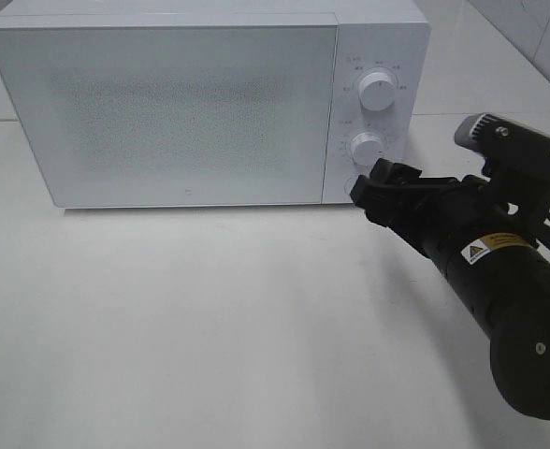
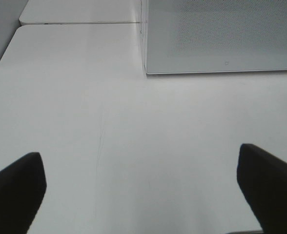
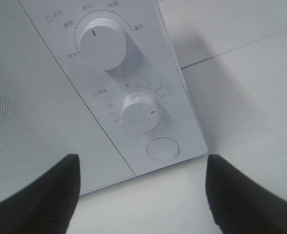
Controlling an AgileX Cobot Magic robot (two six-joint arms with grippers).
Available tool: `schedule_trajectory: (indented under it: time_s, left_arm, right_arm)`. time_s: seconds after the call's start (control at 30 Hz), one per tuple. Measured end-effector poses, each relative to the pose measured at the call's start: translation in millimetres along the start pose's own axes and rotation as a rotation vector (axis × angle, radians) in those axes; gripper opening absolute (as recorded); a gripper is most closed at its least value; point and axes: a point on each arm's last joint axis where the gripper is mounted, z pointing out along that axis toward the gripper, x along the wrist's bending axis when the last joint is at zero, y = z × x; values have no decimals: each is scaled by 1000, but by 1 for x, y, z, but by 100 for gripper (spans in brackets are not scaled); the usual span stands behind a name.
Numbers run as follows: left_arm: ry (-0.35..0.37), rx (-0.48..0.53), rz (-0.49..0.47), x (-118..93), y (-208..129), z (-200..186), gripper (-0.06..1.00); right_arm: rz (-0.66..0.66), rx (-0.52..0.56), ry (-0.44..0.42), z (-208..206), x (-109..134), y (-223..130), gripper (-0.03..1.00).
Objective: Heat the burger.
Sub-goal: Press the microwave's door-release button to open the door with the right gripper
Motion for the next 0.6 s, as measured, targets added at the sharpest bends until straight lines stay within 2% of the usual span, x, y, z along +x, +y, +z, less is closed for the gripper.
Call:
schedule_trajectory:
  time_s: [0.03, 0.07, 0.1, 0.13, 0.17, 0.2, 0.27, 0.3, 0.33, 0.37, 0.4, 0.43, 0.47, 0.5, 0.53, 0.6]
  left_arm:
    - [0, 0, 0, 0, 0, 0, 99]
    - [0, 0, 0, 0, 0, 0, 99]
    - [0, 0, 0, 0, 0, 0, 99]
    - [0, 0, 0, 0, 0, 0, 99]
    - [0, 0, 0, 0, 0, 0, 99]
    - [0, 0, 0, 0, 0, 0, 99]
    - [0, 0, 0, 0, 0, 0, 99]
    - [0, 0, 0, 0, 0, 0, 99]
    - [0, 0, 0, 0, 0, 0, 99]
    - [0, 0, 0, 0, 0, 0, 99]
    - [0, 0, 0, 0, 0, 0, 99]
    - [0, 0, 0, 0, 0, 0, 99]
    - [0, 0, 0, 0, 0, 0, 99]
    - [0, 0, 0, 0, 0, 0, 99]
    - [0, 0, 0, 0, 0, 0, 99]
    - [0, 0, 0, 0, 0, 0, 99]
  right_arm:
    - [118, 13, -3, 0, 0, -1, 68]
    - [180, 23, -6, 0, 0, -2, 66]
    - [180, 23, -6, 0, 0, -2, 66]
    - [294, 36, -12, 0, -1, -3, 61]
    - [294, 36, -12, 0, -1, -3, 61]
    - [407, 50, -19, 0, -1, -5, 55]
    - [452, 54, -22, 0, -1, -5, 53]
    - [550, 65, -30, 0, -1, -6, 45]
    - [550, 65, -30, 0, -1, -6, 45]
    - [647, 74, -39, 0, -1, -7, 36]
    - [689, 73, -40, 0, -1, -7, 31]
    - [689, 73, -40, 0, -1, -7, 31]
    - [755, 74, -44, 0, -1, -8, 21]
    - [789, 73, -45, 0, -1, -8, 16]
    - [789, 73, -45, 0, -1, -8, 16]
    - [899, 73, -51, 0, -1, -8, 2]
